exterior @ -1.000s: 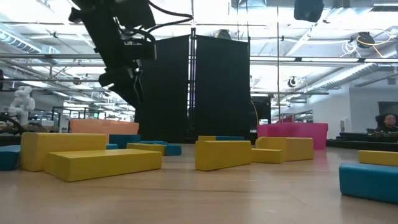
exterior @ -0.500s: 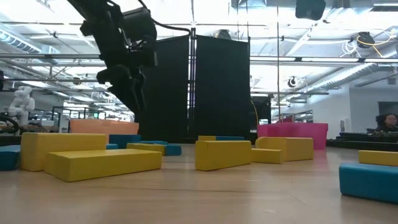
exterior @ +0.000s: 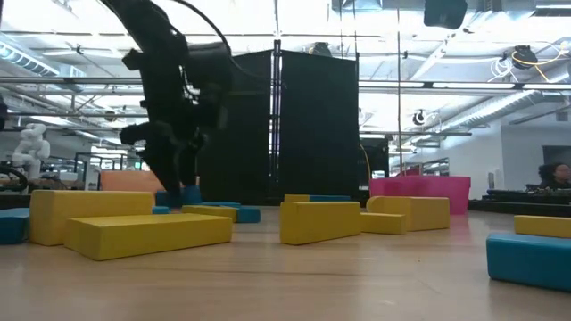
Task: Sort blocks
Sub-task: Put the blue block into the green transparent bin
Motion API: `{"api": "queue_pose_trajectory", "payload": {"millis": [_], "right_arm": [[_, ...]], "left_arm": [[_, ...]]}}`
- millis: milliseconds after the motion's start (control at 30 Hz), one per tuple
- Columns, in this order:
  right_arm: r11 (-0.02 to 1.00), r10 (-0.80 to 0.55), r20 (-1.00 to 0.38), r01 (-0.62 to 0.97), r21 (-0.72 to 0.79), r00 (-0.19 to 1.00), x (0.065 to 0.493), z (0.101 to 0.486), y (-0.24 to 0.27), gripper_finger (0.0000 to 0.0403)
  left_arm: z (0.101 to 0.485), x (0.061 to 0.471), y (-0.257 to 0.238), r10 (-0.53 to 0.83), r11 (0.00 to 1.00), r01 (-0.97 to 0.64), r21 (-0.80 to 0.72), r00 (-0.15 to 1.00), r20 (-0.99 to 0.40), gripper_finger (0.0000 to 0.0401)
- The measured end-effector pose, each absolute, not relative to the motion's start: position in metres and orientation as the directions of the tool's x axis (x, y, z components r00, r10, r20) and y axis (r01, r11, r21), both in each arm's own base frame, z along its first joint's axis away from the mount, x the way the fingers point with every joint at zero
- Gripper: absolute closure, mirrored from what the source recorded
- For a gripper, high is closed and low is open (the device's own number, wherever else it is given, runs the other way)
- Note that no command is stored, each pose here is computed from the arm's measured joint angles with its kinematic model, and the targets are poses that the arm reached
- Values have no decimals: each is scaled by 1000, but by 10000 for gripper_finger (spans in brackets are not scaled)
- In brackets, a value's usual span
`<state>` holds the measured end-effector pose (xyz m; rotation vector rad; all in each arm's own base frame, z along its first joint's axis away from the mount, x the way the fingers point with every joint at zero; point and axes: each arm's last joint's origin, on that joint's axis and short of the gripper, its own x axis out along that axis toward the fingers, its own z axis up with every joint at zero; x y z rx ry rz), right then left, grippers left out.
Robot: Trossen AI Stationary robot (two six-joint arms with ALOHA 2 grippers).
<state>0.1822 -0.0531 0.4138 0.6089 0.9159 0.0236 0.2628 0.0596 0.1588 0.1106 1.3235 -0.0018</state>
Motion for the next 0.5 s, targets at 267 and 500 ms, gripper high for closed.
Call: {"api": "queue_pose_trajectory", "payload": {"millis": [267,500], "right_arm": [[839,245,-747,251,483,618,182,413,-54,167],[862,177,-772,282,421,610,182,413,-56,167]], "left_arm": [[141,262,58,28,997,73,38,143,-989,195],[143,260,58,28,1000,-6,27,130,-991,267]]}}
